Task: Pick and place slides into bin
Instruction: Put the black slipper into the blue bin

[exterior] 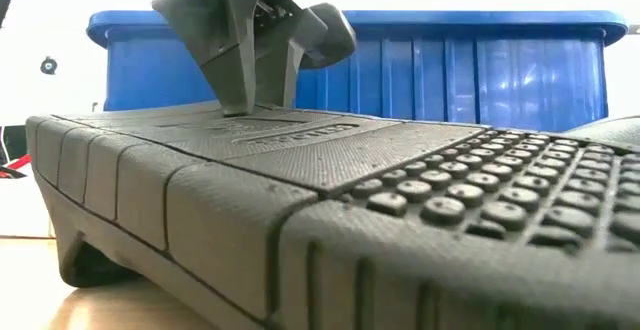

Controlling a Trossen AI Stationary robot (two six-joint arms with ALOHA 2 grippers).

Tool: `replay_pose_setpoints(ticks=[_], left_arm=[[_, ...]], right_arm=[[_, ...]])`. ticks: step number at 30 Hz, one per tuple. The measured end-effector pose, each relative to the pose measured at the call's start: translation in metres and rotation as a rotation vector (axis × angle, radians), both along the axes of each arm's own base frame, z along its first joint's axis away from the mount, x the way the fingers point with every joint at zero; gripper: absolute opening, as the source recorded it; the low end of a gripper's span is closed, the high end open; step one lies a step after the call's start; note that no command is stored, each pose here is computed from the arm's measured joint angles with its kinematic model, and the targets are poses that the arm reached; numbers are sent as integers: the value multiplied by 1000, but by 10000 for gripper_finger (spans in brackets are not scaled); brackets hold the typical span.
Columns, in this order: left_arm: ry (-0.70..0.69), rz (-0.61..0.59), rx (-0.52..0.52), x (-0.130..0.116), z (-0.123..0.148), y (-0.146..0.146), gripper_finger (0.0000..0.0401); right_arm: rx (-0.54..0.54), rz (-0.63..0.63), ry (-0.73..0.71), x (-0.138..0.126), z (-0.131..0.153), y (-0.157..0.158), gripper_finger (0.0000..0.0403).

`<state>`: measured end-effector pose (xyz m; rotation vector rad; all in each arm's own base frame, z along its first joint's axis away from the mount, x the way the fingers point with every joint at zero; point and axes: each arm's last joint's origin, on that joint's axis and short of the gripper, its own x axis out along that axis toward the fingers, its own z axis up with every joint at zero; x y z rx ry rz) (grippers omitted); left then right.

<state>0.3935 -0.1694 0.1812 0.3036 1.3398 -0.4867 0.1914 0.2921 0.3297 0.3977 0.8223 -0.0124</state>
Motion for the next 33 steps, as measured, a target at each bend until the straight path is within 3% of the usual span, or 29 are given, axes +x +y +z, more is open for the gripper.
replay_pose_setpoints(ticks=[9, 13, 22, 27, 33], left_arm=[[-28, 3, 6, 3, 9, -1, 9], [-57, 4, -2, 2, 21, 0, 0], [-81, 8, -22, -2, 36, 1, 2], [-104, 68, -41, -5, 49, 3, 0], [-149, 70, -46, -10, 65, 5, 53]], right_arm=[[2, -3, 0, 0, 0, 0, 171], [2, -3, 0, 0, 0, 0, 171], [-1, 0, 0, 0, 0, 0, 171], [1, 0, -1, 0, 0, 0, 171], [0, 1, -1, 0, 0, 0, 171]])
